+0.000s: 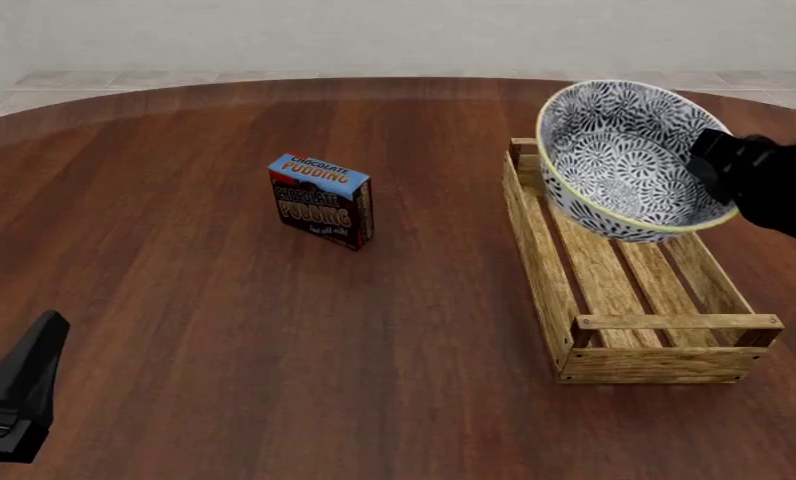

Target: Pick up the bowl on the left and put it in the tray.

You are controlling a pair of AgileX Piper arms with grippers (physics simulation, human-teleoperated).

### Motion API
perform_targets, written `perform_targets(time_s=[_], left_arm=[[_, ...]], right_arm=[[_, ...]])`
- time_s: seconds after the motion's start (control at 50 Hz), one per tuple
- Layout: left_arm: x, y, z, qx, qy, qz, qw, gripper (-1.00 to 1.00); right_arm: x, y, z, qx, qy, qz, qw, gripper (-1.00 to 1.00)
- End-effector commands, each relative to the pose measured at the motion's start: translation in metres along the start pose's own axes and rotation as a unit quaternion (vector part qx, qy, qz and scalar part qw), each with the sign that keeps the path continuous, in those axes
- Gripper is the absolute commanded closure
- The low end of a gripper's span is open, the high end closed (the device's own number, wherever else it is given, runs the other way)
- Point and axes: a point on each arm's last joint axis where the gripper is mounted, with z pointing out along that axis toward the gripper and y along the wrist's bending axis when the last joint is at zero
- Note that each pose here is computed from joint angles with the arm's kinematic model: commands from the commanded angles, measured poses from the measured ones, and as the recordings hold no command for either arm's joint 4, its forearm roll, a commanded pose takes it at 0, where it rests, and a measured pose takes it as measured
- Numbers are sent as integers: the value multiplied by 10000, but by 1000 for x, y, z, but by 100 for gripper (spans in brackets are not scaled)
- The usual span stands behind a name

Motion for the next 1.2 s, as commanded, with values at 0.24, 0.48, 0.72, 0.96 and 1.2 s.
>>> perform_targets(time_s=[0.24,0.48,0.72,0.96,1.2], left_arm=[[0,0,0,-9,-5,14,10000,-100],[0,0,0,-7,-22,16,10000,-100],[0,0,0,-4,-3,22,10000,-100],[0,0,0,-5,18,17,10000,-100],[0,0,0,-7,17,21,10000,-100]], right_arm=[[8,-13,4,149,-63,347,9993,100],[12,-21,7,262,-73,421,9987,100],[22,-28,13,313,-25,496,9983,100],[31,-34,19,366,20,563,9977,100],[35,-41,24,453,12,631,9970,100]])
